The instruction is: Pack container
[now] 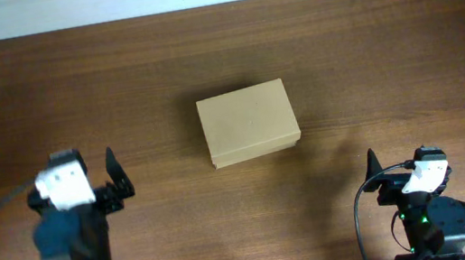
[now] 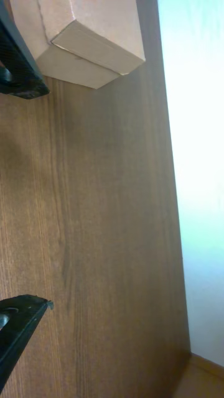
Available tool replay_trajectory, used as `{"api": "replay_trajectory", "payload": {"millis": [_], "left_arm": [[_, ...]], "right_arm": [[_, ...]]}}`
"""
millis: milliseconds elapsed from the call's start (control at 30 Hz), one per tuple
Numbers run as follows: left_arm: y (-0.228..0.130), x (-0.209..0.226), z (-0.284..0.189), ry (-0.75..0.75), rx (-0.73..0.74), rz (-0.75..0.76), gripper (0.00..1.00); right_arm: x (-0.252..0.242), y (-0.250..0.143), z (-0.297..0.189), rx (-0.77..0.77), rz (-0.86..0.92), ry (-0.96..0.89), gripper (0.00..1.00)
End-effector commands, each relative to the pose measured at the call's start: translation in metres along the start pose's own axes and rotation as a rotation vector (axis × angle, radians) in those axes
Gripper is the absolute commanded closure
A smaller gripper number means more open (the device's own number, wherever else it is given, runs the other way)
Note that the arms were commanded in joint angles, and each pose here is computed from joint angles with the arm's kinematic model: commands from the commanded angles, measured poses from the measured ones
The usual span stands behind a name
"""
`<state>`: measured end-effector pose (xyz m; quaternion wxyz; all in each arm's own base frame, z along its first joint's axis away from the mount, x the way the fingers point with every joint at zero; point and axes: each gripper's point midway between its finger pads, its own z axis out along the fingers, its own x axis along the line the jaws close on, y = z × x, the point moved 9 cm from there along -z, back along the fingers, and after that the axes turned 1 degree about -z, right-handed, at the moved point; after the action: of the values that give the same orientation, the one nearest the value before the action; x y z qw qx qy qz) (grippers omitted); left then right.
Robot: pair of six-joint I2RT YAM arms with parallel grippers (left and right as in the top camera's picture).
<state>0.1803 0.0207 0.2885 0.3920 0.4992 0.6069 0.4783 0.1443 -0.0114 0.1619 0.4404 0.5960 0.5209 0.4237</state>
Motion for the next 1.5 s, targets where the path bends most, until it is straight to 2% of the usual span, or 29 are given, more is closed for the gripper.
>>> {"api": "replay_trajectory", "payload": {"millis": [0,167,400,800,1467], "left_arm": [[-0.022,-0.002,-0.007,-0.024,-0.156,-0.010,0.01],[-0.045,-0.005,-0.010,-0.054,-0.279,-0.027,0.01],[-0.092,-0.005,0.002,-0.053,-0.221,-0.017,0.01],[-0.130,-0.005,0.009,-0.049,-0.130,-0.001,0.01],[-0.125,-0.004,0.004,-0.051,-0.173,-0.008,0.01]], "right_arm": [[0.001,-0.001,0.000,-0.004,-0.007,0.010,0.01],[0.001,-0.001,0.000,-0.004,-0.007,0.010,0.01],[0.001,-0.001,0.000,-0.004,-0.007,0.010,0.01],[0.001,-0.001,0.000,-0.004,-0.007,0.010,0.01],[0.001,-0.001,0.000,-0.004,-0.007,0.010,0.01]]}}
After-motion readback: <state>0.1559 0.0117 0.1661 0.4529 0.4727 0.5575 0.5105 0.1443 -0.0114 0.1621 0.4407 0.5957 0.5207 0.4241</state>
